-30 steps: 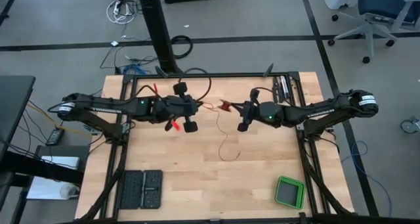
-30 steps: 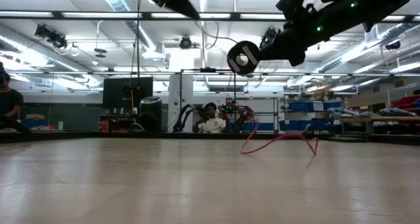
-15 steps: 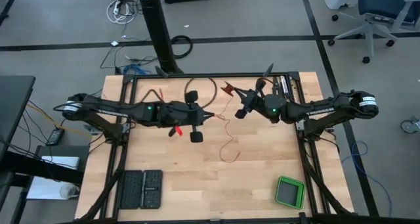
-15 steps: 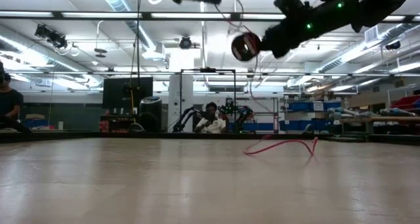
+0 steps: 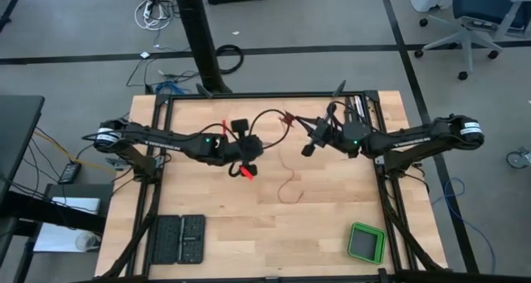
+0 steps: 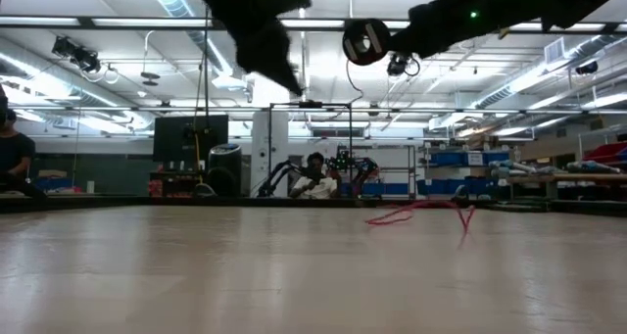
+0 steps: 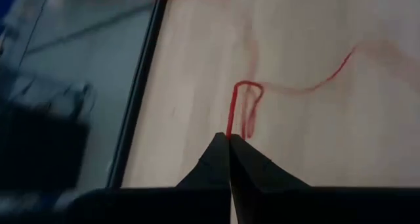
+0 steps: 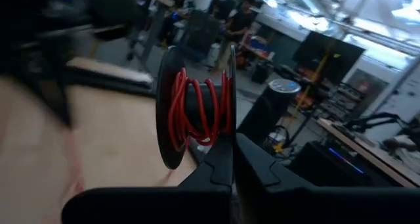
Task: Coil cords
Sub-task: Uncoil the red wire cable from the black spool
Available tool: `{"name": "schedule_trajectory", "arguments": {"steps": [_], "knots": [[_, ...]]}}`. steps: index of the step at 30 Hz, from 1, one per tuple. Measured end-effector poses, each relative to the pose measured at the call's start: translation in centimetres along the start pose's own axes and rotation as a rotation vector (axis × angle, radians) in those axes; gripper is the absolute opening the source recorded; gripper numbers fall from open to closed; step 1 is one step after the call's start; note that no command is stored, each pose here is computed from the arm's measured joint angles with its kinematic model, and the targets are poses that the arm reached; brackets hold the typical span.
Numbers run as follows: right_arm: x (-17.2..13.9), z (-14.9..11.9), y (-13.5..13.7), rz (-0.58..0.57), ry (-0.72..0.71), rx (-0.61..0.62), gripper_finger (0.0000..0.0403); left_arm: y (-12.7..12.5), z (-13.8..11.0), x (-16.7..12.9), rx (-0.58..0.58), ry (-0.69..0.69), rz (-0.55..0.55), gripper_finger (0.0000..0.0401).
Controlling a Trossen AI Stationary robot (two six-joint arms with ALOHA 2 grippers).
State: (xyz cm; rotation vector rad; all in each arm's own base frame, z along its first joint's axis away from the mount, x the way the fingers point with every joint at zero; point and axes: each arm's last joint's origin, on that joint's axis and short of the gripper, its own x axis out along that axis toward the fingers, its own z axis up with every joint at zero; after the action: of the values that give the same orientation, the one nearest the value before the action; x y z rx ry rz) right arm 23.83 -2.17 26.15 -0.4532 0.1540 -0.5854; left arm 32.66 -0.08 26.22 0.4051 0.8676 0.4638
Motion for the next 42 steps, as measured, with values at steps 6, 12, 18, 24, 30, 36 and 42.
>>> {"name": "schedule_trajectory", "arguments": {"steps": [6,12,18,24,30,36,42], "knots": [[-1.6,-0.7,0.7,0.110,0.125,0.007,0.0000,0.7,-1.5,-1.0,-0.001,0.124,0.056,0.0000],[-2.7,-2.7,1.6,0.229,0.312,-0.029,0.0000,2.4,-1.5,-3.3,-0.041,0.075,0.089,0.0000],[-2.8,-4.7,1.7,0.233,0.487,-0.080,0.0000,4.2,-0.8,-6.4,-0.134,-0.079,0.086,0.0000],[-1.3,-5.9,0.5,0.063,0.556,-0.114,0.0000,4.1,1.1,-8.1,-0.177,-0.322,-0.131,0.0000],[0.7,-4.6,-1.9,-0.154,0.399,-0.029,0.0000,2.0,2.1,-7.2,-0.132,-0.374,-0.248,0.0000],[1.7,-1.9,-3.7,-0.202,0.096,0.124,0.0000,-0.6,2.3,-4.0,-0.054,-0.298,-0.256,0.0000],[1.3,0.0,-4.0,-0.214,-0.089,0.185,0.0000,-2.8,2.7,-0.9,0.002,-0.284,-0.250,0.0000]]}}
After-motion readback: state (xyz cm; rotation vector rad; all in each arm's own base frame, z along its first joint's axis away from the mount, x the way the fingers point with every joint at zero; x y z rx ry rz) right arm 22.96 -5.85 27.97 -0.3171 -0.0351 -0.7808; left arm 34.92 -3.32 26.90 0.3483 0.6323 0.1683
